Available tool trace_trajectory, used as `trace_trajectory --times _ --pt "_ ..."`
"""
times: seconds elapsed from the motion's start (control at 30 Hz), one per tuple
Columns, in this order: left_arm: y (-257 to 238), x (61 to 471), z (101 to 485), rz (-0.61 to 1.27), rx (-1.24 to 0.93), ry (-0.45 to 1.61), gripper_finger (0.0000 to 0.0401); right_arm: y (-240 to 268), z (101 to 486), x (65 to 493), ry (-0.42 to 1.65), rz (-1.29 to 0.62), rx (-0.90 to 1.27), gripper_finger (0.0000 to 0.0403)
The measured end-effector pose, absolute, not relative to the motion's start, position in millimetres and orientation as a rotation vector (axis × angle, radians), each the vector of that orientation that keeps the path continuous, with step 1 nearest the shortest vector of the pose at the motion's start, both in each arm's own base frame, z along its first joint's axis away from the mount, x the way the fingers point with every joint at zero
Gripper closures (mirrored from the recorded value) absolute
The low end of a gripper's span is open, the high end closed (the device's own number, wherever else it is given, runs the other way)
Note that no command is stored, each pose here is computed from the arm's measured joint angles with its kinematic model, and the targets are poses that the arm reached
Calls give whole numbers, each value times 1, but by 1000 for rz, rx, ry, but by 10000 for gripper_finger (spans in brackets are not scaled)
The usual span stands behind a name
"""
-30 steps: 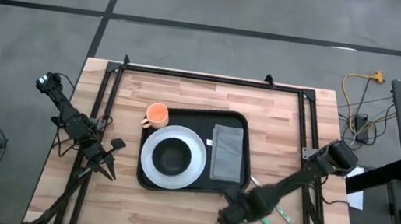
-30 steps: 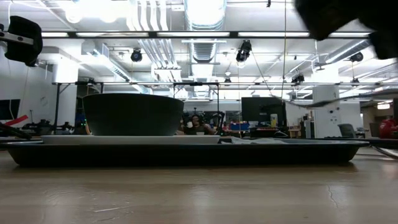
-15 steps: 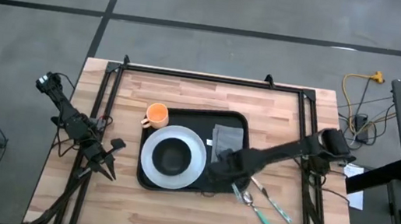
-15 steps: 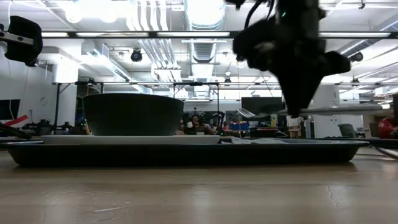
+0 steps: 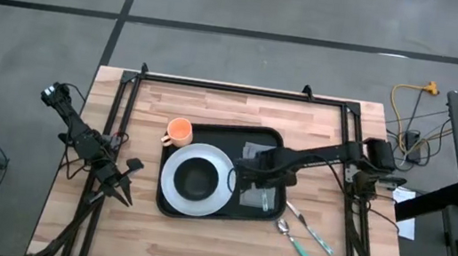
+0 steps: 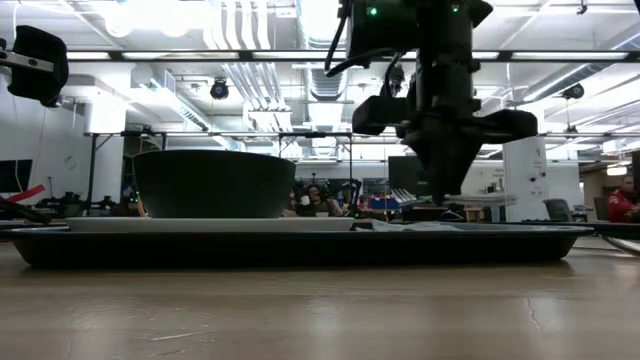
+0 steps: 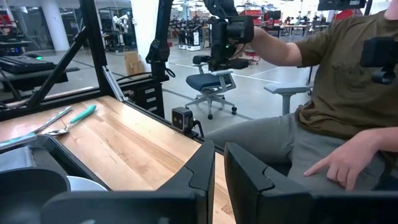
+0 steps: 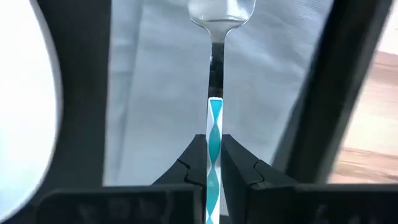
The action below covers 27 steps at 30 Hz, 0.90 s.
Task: Set up tray
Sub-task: Put the blue fork on the gray napkin to the right of the white plate
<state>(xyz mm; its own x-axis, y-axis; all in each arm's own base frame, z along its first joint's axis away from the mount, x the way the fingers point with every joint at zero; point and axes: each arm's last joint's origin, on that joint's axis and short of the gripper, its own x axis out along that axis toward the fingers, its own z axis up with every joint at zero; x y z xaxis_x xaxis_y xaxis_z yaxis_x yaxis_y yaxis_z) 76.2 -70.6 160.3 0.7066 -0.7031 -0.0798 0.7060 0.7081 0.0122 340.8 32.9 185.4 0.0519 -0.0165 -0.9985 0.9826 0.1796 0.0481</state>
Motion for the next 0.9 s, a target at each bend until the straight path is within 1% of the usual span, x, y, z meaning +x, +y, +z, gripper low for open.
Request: trace_trajectory --times 0.2,0.4,0.63,0.9 --pt "-71 76 160 -783 43 71 383 24 181 349 1138 -1026 1175 390" --pt "-71 76 160 -782 43 71 383 22 180 350 1106 -1066 1218 390" --pt "-71 76 160 -782 43 71 383 20 179 349 1075 -1102 1218 390" --pt "-71 76 160 -782 43 71 383 19 166 340 1082 -1157 1210 390"
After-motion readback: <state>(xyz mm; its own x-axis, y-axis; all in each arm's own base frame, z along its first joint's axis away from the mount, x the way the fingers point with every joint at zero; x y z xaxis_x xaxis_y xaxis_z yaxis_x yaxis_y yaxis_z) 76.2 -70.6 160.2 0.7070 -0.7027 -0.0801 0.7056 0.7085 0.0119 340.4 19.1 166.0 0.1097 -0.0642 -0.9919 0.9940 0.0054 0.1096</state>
